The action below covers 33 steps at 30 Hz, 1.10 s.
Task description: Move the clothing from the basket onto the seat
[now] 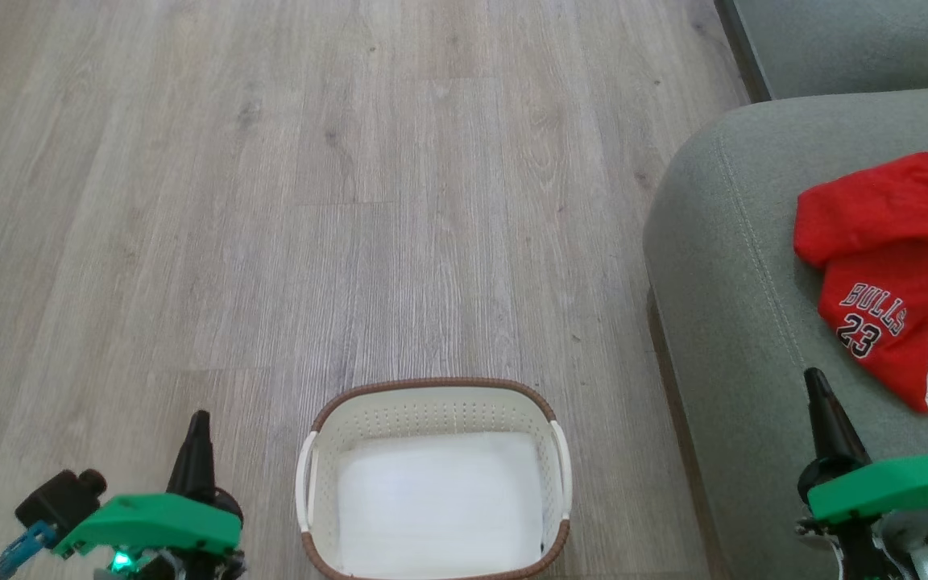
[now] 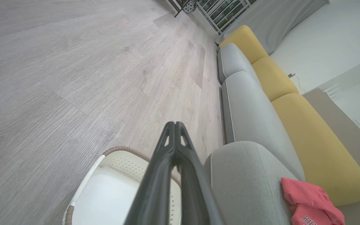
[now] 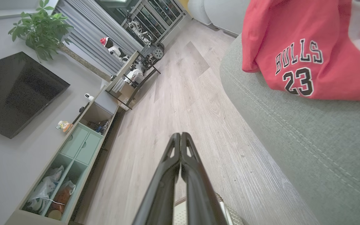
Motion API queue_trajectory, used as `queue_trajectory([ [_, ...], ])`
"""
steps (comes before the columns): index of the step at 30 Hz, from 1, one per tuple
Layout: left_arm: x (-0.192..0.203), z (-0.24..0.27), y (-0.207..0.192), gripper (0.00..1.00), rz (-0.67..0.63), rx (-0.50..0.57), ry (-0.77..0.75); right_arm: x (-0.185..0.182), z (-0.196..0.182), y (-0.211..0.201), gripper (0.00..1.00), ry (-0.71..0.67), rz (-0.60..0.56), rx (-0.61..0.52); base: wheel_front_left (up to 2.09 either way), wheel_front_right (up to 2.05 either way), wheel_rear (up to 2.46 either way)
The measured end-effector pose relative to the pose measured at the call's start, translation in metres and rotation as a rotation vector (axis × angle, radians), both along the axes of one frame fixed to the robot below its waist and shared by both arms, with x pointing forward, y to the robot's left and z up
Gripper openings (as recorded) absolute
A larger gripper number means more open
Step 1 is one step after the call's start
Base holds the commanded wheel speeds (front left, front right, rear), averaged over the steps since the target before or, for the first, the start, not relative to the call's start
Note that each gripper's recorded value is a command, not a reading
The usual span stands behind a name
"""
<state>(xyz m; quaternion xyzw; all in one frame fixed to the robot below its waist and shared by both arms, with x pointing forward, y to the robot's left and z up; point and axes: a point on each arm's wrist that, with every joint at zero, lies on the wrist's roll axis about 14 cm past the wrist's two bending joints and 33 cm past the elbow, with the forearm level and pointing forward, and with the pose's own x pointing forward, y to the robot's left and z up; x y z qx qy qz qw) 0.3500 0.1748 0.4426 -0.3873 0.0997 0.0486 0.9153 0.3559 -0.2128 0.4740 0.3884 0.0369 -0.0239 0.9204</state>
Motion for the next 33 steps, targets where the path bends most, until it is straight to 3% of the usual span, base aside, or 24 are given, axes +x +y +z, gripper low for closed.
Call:
queue_trajectory([
  [33, 0.0092, 0.0085, 0.0056, 0.00, 0.053, -0.364, -0.019, 0.0088, 0.0004, -0.0002, 0.00, 0.010, -0.051, 0.360, 0.00, 0.00, 0.00],
])
